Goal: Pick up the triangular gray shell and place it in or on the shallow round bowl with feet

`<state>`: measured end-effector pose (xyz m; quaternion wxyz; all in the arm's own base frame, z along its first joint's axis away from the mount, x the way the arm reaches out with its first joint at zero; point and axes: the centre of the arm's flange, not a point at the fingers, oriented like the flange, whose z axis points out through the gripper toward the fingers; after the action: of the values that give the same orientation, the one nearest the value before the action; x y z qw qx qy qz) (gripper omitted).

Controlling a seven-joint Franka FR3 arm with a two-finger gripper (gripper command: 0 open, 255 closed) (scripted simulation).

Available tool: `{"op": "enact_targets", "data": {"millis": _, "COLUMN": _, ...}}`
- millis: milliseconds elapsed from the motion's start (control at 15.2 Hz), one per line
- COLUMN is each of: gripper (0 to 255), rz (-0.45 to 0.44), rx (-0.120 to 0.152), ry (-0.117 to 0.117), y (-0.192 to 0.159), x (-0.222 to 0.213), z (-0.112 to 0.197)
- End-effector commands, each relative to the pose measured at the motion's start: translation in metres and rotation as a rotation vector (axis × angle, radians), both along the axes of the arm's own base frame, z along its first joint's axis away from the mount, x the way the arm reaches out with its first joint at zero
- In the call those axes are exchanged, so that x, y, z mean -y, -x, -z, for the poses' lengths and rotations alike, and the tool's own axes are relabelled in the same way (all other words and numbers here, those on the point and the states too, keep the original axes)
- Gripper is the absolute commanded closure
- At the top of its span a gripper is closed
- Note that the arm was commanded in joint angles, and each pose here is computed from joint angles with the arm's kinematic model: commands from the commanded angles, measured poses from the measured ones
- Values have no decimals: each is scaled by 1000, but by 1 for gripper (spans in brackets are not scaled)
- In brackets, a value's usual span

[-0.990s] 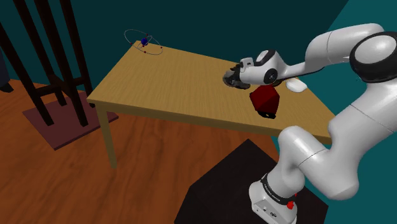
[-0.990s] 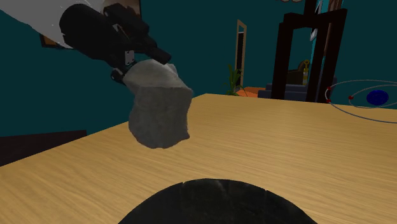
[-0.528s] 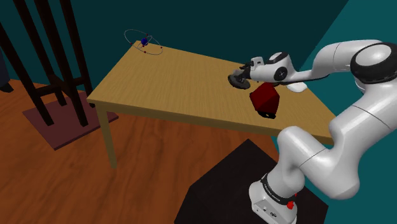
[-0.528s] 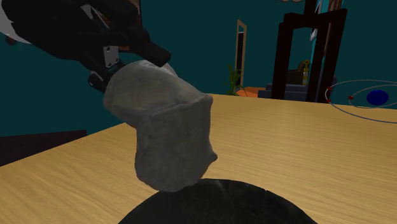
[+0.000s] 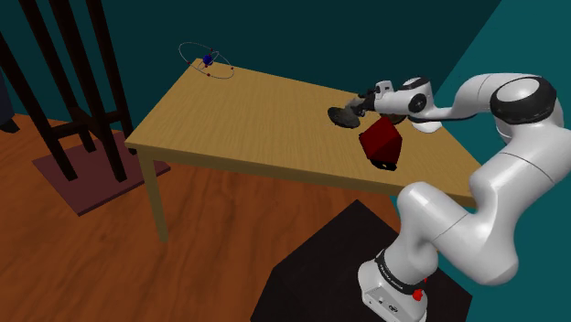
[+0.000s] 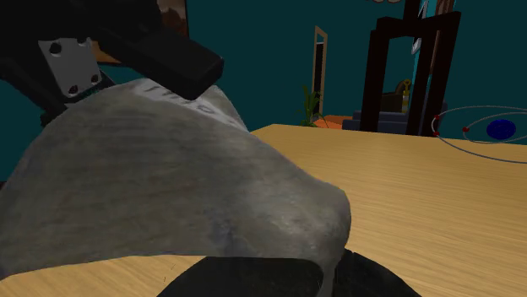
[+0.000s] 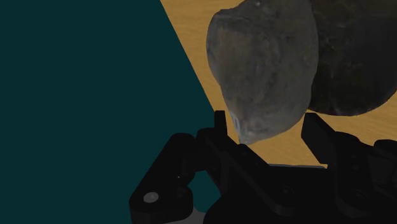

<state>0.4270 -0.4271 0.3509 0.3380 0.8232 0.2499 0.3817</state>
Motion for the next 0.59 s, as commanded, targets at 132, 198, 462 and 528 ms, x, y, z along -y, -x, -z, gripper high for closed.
{"op": "enact_targets", "data": {"millis": 132, "gripper": 255, "rz": -4, "rx": -3, "ry": 4, "y": 4, "x": 41, "z": 5}}
{"op": "enact_targets", "data": {"millis": 198, "gripper": 255, "rz": -4, "rx": -3, "ry": 4, "y": 4, "x": 41, "z": 10}}
{"op": "enact_targets", "data": {"millis": 462, "gripper": 255, "rz": -4, "rx": -3, "ry": 4, "y": 4, "x": 41, "z": 31}}
{"op": "enact_targets", "data": {"millis": 528, "gripper": 255, "rz": -4, "rx": -3, "ry": 4, "y": 4, "x": 41, "z": 37}}
